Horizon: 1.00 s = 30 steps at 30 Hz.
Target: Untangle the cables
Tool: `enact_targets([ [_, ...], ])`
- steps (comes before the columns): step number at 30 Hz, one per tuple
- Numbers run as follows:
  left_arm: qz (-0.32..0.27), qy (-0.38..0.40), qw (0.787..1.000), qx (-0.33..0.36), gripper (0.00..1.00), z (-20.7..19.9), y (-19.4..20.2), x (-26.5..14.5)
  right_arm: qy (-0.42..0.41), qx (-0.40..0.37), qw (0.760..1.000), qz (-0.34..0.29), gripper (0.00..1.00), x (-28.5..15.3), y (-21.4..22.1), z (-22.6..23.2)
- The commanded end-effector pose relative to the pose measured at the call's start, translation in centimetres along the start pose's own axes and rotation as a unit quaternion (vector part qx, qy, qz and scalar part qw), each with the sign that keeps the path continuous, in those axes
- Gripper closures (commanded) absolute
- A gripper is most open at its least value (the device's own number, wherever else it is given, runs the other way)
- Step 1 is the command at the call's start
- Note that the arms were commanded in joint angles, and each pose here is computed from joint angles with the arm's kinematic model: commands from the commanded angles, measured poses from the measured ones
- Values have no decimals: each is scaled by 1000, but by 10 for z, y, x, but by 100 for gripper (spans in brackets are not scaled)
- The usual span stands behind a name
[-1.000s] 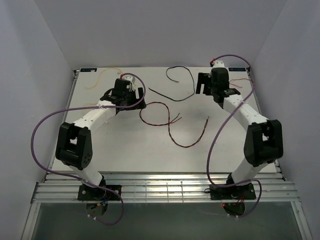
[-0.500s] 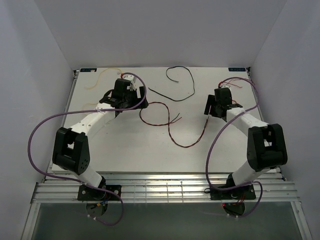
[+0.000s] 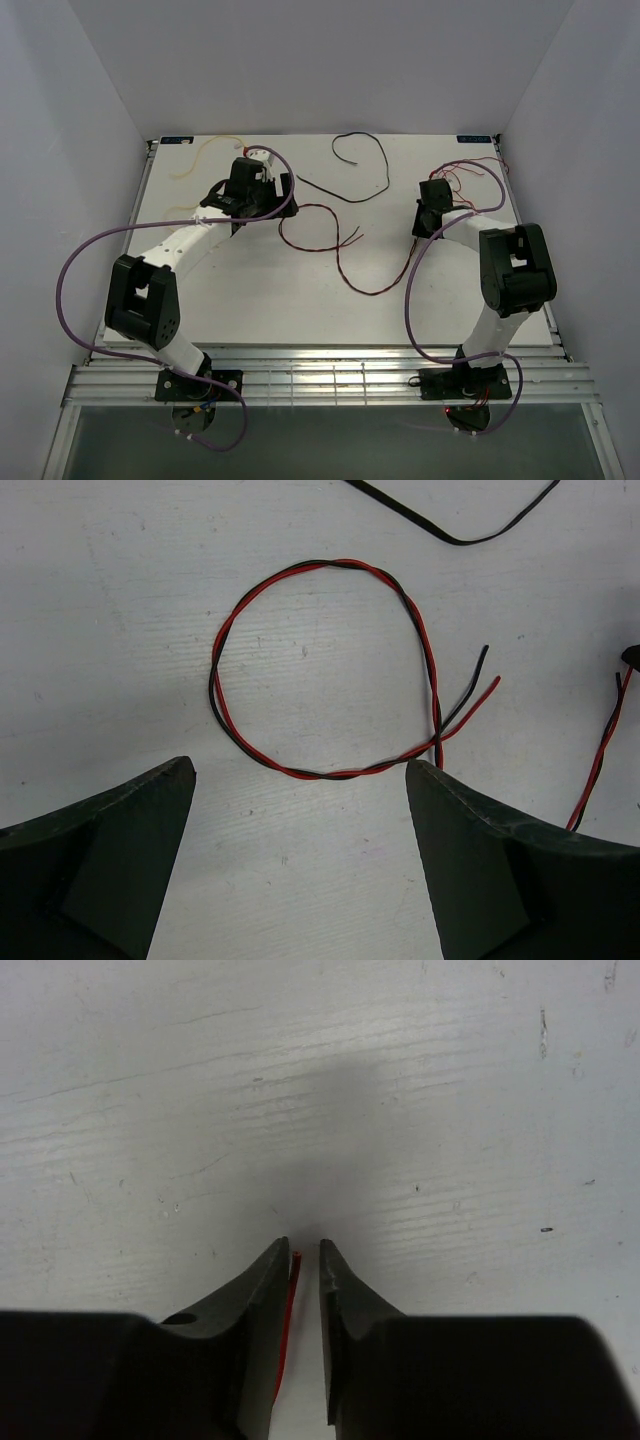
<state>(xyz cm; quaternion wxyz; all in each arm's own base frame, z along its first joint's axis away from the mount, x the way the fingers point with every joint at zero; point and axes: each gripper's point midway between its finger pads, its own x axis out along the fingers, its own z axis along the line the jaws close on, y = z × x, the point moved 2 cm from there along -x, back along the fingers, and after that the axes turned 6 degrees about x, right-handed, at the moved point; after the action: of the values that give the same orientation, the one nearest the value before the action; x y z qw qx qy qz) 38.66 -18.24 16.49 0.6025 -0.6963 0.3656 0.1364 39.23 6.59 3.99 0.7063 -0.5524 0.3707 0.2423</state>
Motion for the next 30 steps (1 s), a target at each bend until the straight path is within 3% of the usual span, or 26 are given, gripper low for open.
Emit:
enact_targets([
  [1,-29,1,1000,4,2,-4,-13,-15,-18,7,1000,-15,76,0,-5,8],
  [2,-29,1,1000,5,2,-5,-14,-15,-22,5,1000,-15,85,-1,-5,8],
  [4,-28,4,1000,4,2,-6,-13,-15,-37,3,999,-16,92,-5,-5,12],
  [7,-28,10,1000,3,2,-8,-14,-16,-61,-5,998,-28,92,-15,-11,18],
  [11,-30,58,998,10,2,-23,-16,-22,-145,-44,984,-92,92,-42,-36,41],
  [14,-31,159,987,25,2,-54,-14,-32,-244,-86,956,-135,92,-80,-47,71],
  [15,-39,223,973,33,2,-74,-18,-40,-297,-99,936,-161,92,-104,-55,86],
  [19,-54,352,933,46,2,-117,-18,-60,-404,-143,883,-192,92,-155,-55,115],
  [21,-67,392,916,58,2,-138,-20,-64,-454,-149,853,-211,92,-183,-58,127],
  [24,-69,434,894,86,2,-168,-15,-70,-485,-152,831,-226,92,-212,-65,139],
  [30,-79,436,889,120,2,-215,-9,-59,-477,-113,847,-207,92,-234,-72,155],
])
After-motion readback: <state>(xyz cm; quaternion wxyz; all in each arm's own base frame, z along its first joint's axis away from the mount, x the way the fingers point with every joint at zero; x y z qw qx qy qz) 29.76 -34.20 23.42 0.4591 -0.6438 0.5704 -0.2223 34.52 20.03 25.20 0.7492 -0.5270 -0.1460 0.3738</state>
